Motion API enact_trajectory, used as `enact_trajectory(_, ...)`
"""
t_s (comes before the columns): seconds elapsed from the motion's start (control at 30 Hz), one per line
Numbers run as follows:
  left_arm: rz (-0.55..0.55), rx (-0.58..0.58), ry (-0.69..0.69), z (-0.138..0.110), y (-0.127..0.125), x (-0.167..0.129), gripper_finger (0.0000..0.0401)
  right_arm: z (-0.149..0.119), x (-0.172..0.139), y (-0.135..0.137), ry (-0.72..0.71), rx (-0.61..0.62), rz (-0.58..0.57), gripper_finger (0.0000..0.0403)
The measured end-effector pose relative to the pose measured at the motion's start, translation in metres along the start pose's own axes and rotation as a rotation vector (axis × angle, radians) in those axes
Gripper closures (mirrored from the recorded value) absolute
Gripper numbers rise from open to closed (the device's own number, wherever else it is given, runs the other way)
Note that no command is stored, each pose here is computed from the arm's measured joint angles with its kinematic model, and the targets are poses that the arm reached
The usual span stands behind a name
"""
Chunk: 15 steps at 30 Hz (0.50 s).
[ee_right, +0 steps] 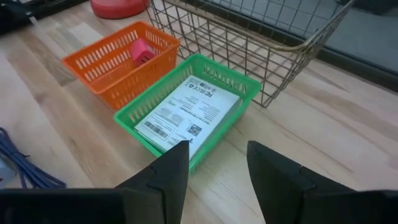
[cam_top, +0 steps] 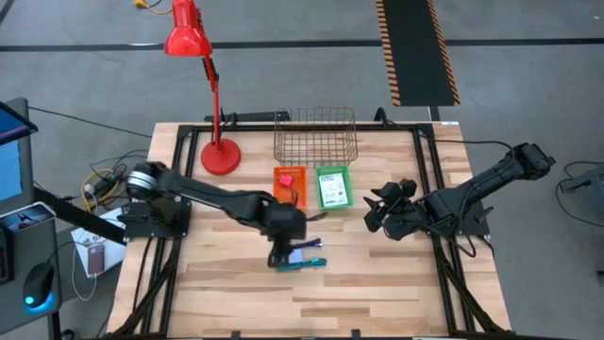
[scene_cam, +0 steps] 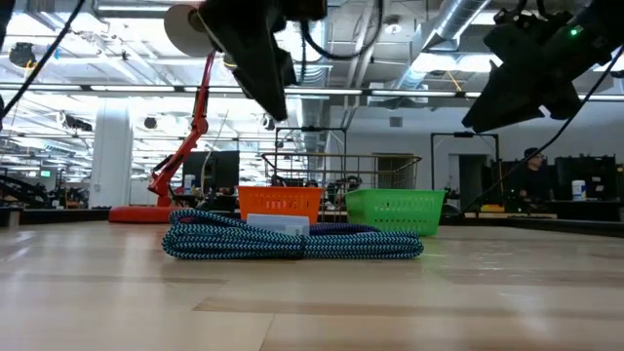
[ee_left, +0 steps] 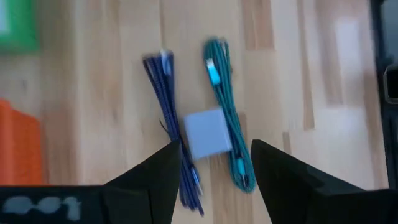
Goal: Pick and place items into bin
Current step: Put the white charger adapter into the orange bin
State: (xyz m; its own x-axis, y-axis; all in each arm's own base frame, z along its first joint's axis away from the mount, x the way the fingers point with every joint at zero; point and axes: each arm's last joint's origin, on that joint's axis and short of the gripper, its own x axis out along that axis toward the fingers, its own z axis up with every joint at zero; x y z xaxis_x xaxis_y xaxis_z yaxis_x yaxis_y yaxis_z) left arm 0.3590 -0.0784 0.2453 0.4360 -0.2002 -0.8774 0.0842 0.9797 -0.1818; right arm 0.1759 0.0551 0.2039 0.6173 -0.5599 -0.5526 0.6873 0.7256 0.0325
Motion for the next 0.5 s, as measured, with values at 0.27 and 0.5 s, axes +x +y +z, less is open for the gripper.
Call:
enact_trajectory(0.27, 0.025, -0.057, 0.181, 0.023, -0.002, 0.029, 0.0218, -0.001, 0.0, -0.001, 0.006, -0.013, -0.006, 0.025)
enact_trajectory(0.5, 0.037, -0.1, 0.191, 0.023, -0.002, 0.036, 0.0218, -0.002, 0.0, -0.003, 0.004, -0.036, -0.025, 0.0248)
